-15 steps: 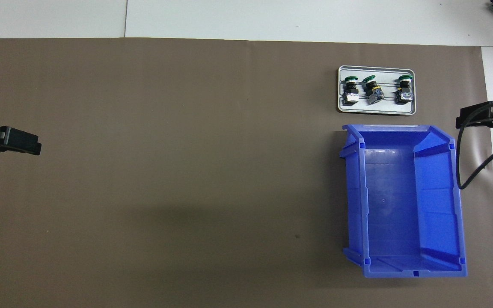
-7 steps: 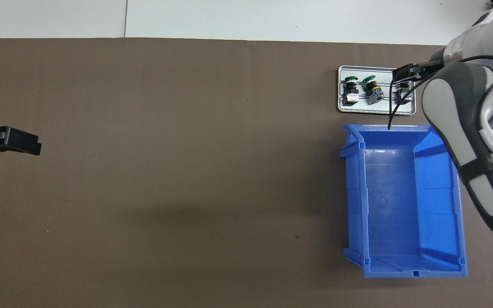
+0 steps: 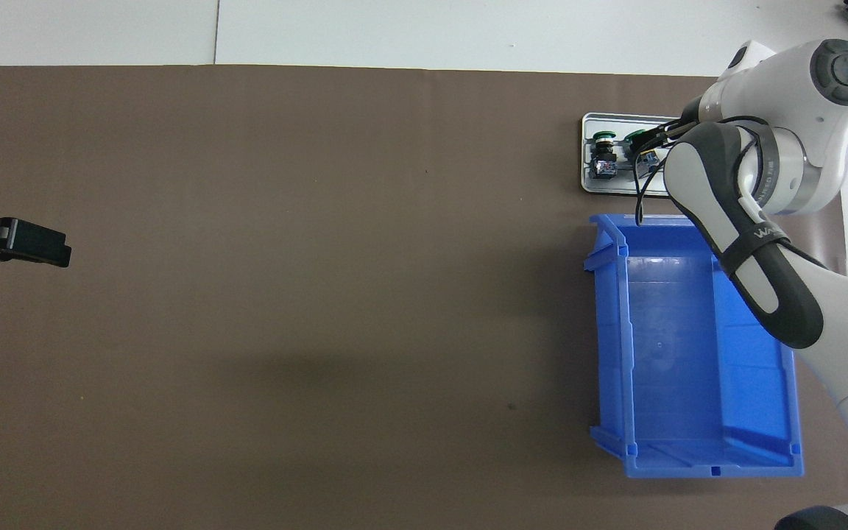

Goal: Place and press button with both arms
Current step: 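Reach the right gripper to the metal tray and grasp a green button, then lift the green button and carry it toward the table center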

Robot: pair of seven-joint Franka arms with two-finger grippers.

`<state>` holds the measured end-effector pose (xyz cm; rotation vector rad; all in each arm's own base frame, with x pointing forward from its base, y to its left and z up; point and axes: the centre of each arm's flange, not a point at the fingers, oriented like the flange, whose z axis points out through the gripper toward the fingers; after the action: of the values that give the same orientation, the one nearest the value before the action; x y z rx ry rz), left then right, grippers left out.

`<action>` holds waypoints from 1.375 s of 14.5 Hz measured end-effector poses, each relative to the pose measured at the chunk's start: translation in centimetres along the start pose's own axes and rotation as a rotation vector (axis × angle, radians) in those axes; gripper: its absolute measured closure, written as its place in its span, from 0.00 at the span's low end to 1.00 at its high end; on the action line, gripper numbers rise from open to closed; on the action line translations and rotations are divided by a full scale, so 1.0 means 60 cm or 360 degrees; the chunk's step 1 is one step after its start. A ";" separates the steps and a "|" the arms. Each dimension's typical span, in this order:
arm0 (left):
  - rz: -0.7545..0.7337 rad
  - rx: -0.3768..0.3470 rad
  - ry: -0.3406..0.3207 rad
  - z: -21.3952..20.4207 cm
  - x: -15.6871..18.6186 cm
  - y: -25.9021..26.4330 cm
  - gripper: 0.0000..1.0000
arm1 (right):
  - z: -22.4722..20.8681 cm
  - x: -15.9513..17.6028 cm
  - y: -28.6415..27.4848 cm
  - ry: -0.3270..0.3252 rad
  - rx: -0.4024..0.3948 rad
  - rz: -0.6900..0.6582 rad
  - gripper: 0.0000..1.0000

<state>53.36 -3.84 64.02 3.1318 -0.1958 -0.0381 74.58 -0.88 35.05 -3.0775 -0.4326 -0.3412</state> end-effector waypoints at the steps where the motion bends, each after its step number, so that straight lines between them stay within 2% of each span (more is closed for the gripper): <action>1: 0.0000 0.0000 0.0000 0.000 0.000 0.000 0.00 | 0.010 -0.002 0.004 0.0009 0.0022 0.0010 0.00; 6: 0.0000 0.0000 0.0000 0.000 0.000 0.000 0.00 | 0.065 -0.009 0.002 0.0018 0.0050 -0.0006 0.04; 7: 0.0000 0.0000 0.0000 0.000 0.000 0.000 0.00 | 0.075 -0.013 0.001 0.0011 0.0056 -0.0006 0.09; 9: 0.0000 0.0000 0.0000 0.000 0.000 0.000 0.00 | 0.087 -0.020 -0.001 -0.0008 0.0064 -0.0005 0.13; 12: 0.0000 0.0000 0.0000 0.000 0.000 0.000 0.00 | 0.092 -0.024 -0.003 -0.0018 0.0068 -0.0005 0.48; 14: 0.0000 0.0000 0.0000 0.000 0.000 0.000 0.00 | 0.096 -0.026 -0.003 -0.0008 0.0065 -0.0003 0.67; 17: 0.0000 0.0000 0.0000 0.000 0.000 0.000 0.00 | 0.085 -0.020 -0.005 0.0009 0.0068 0.0010 0.67; 20: 0.0000 0.0000 0.0000 0.000 0.000 0.000 0.00 | 0.030 0.007 -0.025 0.0002 0.0070 0.0227 0.67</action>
<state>53.36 -3.84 64.02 3.1318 -0.1958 -0.0381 74.92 0.72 33.37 -3.0427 -0.2158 -0.3247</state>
